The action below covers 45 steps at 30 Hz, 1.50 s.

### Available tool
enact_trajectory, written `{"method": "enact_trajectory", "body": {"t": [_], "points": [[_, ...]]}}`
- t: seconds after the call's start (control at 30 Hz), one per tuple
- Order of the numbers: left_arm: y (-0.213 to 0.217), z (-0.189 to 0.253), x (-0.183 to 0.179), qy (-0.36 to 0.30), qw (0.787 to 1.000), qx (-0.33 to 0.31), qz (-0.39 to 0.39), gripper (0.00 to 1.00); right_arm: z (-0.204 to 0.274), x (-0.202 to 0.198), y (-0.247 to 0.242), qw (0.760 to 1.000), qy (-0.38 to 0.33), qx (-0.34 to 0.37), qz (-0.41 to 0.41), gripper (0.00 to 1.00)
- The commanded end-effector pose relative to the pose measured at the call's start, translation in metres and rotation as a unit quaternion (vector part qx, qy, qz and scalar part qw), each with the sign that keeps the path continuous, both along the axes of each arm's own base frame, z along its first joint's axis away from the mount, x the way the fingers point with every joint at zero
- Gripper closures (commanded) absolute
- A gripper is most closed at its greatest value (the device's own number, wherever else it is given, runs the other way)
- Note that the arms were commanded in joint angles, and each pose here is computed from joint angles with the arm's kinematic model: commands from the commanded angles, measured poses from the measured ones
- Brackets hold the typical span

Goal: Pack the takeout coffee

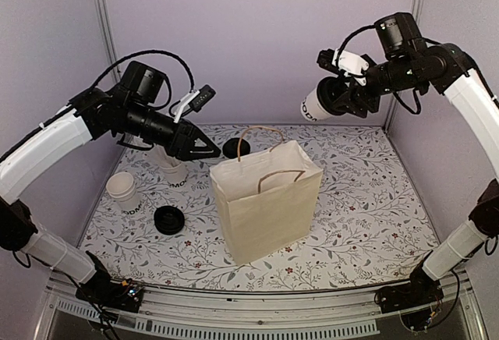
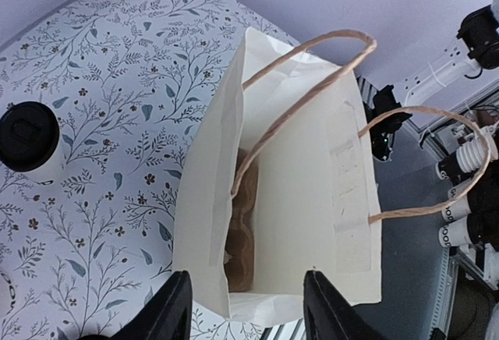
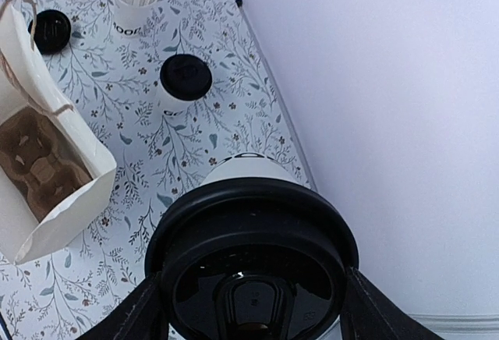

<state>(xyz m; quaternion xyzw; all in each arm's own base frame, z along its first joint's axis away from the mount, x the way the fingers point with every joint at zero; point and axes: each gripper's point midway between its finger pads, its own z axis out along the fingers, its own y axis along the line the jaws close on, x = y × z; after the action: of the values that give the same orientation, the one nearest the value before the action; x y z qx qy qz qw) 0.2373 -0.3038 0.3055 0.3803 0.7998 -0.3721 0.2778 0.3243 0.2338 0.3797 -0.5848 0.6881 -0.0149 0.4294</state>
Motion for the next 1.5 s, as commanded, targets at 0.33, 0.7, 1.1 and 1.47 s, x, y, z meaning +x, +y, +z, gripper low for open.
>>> {"method": "enact_trajectory", "body": {"t": [0.33,0.7,1.1,1.47], "points": [[-0.029,0.002,-0.009,0.022,0.999,-0.027,-0.025,0.55,0.053,-0.116,0.028,0.975,0.018,0.099,0.198,0.49],[-0.047,-0.003,-0.003,0.034,0.999,-0.022,-0.007,0.60,0.019,-0.146,0.038,0.964,0.074,0.054,0.249,0.51],[-0.067,-0.005,-0.007,0.039,0.998,-0.035,-0.028,0.68,-0.008,-0.118,0.077,0.969,0.079,0.036,0.233,0.56],[-0.070,-0.001,-0.014,0.036,0.997,-0.051,-0.043,0.69,-0.049,-0.105,0.104,0.971,0.112,-0.022,0.210,0.56]]}}
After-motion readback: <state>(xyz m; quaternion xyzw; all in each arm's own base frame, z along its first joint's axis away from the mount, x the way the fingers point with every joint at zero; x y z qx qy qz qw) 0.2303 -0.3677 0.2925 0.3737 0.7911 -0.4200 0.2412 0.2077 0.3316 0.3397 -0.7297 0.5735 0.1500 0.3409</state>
